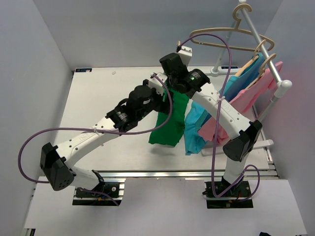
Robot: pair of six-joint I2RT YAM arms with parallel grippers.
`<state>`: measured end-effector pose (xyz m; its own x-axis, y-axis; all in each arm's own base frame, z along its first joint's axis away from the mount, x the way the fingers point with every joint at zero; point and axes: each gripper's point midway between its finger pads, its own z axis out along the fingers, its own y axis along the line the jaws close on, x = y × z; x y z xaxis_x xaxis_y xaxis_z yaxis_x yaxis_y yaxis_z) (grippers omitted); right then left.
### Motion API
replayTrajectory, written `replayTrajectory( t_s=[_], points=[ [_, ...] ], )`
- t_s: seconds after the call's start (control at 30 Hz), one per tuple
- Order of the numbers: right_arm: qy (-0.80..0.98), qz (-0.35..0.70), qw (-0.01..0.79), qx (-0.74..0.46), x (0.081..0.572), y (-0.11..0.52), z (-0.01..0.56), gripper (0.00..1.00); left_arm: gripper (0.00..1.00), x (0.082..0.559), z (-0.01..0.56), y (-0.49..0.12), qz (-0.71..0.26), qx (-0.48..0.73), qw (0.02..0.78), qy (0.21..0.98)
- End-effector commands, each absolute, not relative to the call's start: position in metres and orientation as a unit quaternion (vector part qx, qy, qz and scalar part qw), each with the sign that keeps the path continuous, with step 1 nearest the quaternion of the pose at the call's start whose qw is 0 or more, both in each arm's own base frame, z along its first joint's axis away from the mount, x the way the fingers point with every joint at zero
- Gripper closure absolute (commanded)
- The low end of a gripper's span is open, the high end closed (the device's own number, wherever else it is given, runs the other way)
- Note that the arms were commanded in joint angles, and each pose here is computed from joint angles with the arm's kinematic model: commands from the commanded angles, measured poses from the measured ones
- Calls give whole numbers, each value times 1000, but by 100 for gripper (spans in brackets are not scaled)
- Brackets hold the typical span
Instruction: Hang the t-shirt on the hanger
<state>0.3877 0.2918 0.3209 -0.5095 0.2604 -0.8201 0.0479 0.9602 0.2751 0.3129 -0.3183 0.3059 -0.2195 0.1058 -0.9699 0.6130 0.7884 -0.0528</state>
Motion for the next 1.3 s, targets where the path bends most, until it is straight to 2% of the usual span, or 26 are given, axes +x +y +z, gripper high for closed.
replayTrajectory(
  t_s=[0.0, 0.07, 0.1, 0.17, 0.2, 0.27, 0.3, 0.37, 0.57, 0.6, 0.67, 0.77, 0.83, 0.87, 0.97, 1.03, 1.17, 1.27],
  points=[
    [836, 154, 512, 124, 390, 295, 353, 100, 13, 326, 340, -295, -151, 184, 630, 739],
    [839, 154, 509, 120, 389, 296, 349, 100, 23, 326, 340, -296, -150, 180, 634, 737],
    [840, 154, 507, 118, 388, 296, 347, 100, 37, 324, 338, -298, -151, 177, 634, 737],
    [846, 154, 498, 111, 387, 299, 341, 100, 45, 325, 343, -296, -145, 162, 646, 732],
    [849, 155, 493, 107, 386, 301, 338, 100, 55, 325, 343, -298, -146, 161, 649, 729],
    [854, 155, 486, 103, 385, 303, 331, 100, 67, 326, 340, -300, -138, 163, 650, 730],
    [855, 156, 483, 102, 384, 303, 329, 100, 86, 326, 341, -303, -138, 163, 652, 728],
    [858, 156, 478, 100, 384, 305, 324, 100, 100, 326, 337, -305, -132, 169, 652, 727],
    [864, 158, 472, 77, 382, 310, 318, 100, 100, 313, 329, -303, -126, 177, 663, 717],
    [864, 160, 471, 73, 381, 310, 318, 93, 100, 312, 336, -303, -138, 166, 674, 706],
    [861, 164, 476, 70, 379, 309, 323, 89, 100, 310, 328, -294, -129, 160, 675, 709],
    [856, 177, 483, 53, 374, 308, 328, 68, 100, 307, 325, -281, -123, 145, 679, 709],
    [854, 185, 484, 44, 367, 304, 329, 59, 100, 304, 326, -274, -122, 135, 682, 708],
    [850, 193, 488, 47, 366, 304, 331, 47, 100, 303, 320, -273, -121, 135, 679, 711],
    [842, 215, 494, 37, 358, 304, 336, 33, 100, 300, 317, -269, -125, 131, 676, 714],
    [837, 229, 496, 24, 352, 303, 341, 30, 100, 298, 313, -266, -124, 132, 675, 715],
    [835, 228, 500, 26, 350, 297, 345, 17, 100, 292, 311, -266, -139, 136, 669, 717],
    [835, 218, 504, 8, 349, 293, 345, 17, 100, 286, 313, -266, -154, 148, 670, 711]
  ],
)
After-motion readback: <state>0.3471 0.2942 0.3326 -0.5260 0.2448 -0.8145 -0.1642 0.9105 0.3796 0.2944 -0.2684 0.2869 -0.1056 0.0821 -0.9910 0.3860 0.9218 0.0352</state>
